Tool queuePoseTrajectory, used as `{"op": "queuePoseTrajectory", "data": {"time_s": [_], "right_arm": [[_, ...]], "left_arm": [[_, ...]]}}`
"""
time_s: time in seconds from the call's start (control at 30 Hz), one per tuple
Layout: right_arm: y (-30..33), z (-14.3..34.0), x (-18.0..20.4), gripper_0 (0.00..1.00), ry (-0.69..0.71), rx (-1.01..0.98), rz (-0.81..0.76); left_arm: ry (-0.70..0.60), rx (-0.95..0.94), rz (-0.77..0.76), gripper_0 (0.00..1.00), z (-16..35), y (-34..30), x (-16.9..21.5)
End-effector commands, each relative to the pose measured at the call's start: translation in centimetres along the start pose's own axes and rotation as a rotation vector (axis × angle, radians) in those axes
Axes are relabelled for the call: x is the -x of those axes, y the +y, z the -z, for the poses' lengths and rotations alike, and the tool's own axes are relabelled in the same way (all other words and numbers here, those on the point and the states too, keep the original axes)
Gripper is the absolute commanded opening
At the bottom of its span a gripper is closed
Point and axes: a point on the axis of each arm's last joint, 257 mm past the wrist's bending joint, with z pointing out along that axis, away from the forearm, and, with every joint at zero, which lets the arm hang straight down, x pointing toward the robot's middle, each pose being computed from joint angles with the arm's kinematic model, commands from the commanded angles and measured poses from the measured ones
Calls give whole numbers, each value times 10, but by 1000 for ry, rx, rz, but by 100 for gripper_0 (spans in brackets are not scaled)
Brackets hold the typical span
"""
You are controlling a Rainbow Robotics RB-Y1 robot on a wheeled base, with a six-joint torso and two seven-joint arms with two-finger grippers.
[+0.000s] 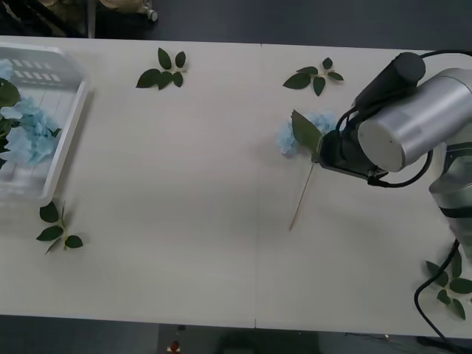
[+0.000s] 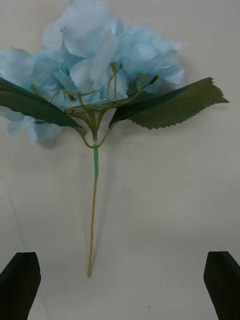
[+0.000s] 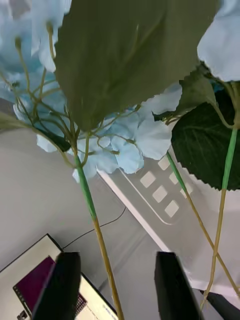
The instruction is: Put the red flowers into the right box and the blue flowers into the left box
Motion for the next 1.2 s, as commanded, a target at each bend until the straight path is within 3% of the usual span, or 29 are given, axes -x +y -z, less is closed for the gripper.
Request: {"op": "queuePoseTrajectory", "data": {"time_s": [0.03,0.23,0.67,0.97,1.2], "right_arm": [[14,-4,6,96,-29,13,-44],[26,-22,10,96,-48,30,-69],[33,-62,17,96,-104,41,-62],[32,-82,18,96,-104,50,-69],[33,-95,20,96,-108,52,-68]], "left_arm": [[3,46,-22,77,6,20,1],[-22,30,-14,100,6,16,8],[-236,-125,110,100,41,1,48],[-618,-311,149,100,119,-25,135],[-767,-404,198,100,142,-51,178]]}}
